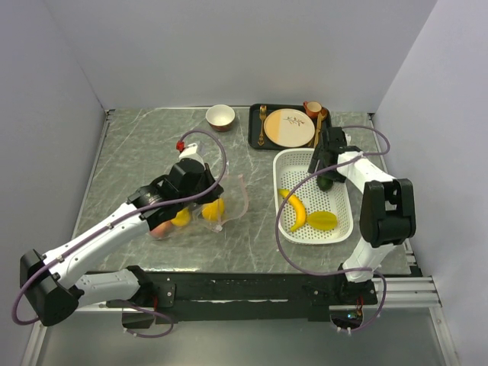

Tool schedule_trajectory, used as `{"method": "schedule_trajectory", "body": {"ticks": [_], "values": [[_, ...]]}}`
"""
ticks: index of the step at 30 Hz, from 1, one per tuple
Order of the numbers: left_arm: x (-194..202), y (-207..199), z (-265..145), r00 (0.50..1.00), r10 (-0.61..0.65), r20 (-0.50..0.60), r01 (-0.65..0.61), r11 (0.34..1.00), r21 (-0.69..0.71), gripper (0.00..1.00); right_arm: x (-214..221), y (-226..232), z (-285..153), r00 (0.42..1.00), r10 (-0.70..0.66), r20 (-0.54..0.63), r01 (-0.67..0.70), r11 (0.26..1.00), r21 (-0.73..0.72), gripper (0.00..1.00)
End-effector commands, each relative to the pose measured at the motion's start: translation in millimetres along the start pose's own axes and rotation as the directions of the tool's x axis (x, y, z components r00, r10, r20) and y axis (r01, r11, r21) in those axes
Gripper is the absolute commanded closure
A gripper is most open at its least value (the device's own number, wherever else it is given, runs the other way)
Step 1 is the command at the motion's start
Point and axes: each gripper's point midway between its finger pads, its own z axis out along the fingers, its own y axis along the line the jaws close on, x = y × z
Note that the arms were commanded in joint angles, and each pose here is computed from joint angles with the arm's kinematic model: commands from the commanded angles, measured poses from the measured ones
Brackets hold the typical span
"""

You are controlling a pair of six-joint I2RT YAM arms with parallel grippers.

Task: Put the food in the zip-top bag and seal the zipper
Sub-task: Pick up the fake fruit from the bin.

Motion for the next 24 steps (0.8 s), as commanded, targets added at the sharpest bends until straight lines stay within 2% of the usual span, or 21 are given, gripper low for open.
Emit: {"method": "schedule_trajectory", "body": {"ticks": [1, 9, 10, 13, 19, 21, 22, 24], "values": [[-8, -5, -9, 0.999, -0.022, 0.038, 0.021, 0.999, 0.025, 0.99, -30, 3, 5, 0.998, 0.009, 0.07, -0.01, 1.0, 0.019, 0.17], [-12, -7, -6, 0.999, -0.001, 0.041, 0.001, 1.0, 0.016, 0.99, -23, -1, 20, 0.999, -0.004, 0.041, 0.002, 0.999, 0.051, 0.24], [-11, -7, -5, 0.999, 0.001, 0.037, -0.002, 1.0, 0.014, 0.99, -20, 1, 21, 0.999, -0.004, 0.034, 0.003, 0.999, 0.044, 0.32], [-10, -7, -5, 0.999, -0.001, 0.033, 0.001, 1.0, 0.016, 0.99, -18, 3, 21, 1.0, -0.005, 0.029, 0.004, 1.0, 0.025, 0.41], [-8, -6, -2, 1.0, 0.001, 0.028, -0.001, 1.0, 0.016, 0.99, -10, 9, 18, 1.0, -0.005, 0.011, 0.005, 1.0, -0.019, 0.49], [-8, -8, -2, 1.0, -0.001, 0.025, 0.0, 1.0, 0.021, 0.99, -7, 11, 15, 1.0, 0.001, 0.004, -0.001, 0.999, -0.038, 0.49], [-8, -9, -1, 1.0, 0.001, 0.024, -0.001, 1.0, 0.022, 0.99, -5, 12, 13, 1.0, 0.004, 0.005, -0.004, 0.999, -0.049, 0.44], [-8, -9, 0, 1.0, 0.005, 0.022, -0.006, 1.0, 0.022, 0.99, -2, 15, 12, 1.0, 0.014, 0.001, -0.014, 0.998, -0.068, 0.41]]}}
